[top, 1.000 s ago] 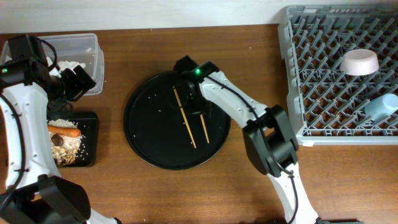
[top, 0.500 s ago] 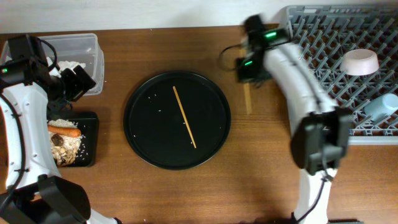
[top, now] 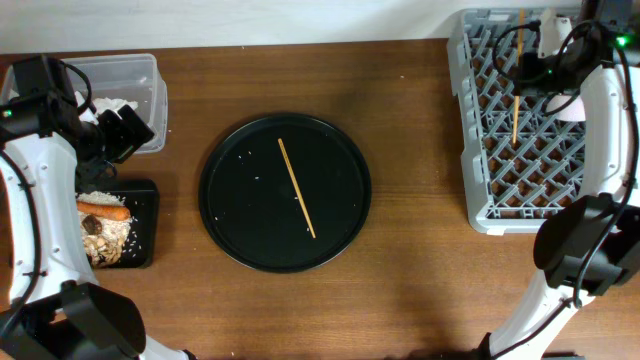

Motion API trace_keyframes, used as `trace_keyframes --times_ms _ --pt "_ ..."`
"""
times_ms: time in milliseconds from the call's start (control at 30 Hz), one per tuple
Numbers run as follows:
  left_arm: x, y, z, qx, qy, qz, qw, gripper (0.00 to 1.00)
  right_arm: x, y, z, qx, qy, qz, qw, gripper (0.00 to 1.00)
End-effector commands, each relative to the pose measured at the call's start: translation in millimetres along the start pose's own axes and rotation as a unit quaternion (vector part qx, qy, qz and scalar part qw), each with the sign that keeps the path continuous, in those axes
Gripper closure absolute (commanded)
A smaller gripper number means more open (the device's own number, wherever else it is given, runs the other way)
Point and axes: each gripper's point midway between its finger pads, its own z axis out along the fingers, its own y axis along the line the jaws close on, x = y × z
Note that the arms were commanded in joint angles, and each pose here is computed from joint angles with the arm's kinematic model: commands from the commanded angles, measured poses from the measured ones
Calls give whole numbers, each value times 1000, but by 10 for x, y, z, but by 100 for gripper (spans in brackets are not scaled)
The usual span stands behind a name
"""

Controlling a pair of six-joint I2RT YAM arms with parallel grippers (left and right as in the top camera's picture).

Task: Sort waste into correct bins and load items into the dishwasher rack
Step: 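Lift the chopstick and carry it right into the rack's left edge, then release the chopstick and move the right gripper back to the tray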

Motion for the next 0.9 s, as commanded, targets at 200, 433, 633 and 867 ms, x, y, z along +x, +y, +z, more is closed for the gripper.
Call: trace_keyframes --times_ms 200,433,633,867 --pt "-11 -11 -108 4 -14 -5 1000 1 49 -11 462 -21 20 -6 1000 95" --pt "-11 -11 -108 4 -14 -5 1000 1 59 91 508 -27 26 -5 999 78" --pt "-10 -10 -107 4 -14 -5 1000 1 82 220 526 -33 35 20 999 67" --pt "-11 -11 -108 4 -14 -5 1000 1 60 932 304 -152 35 12 988 66"
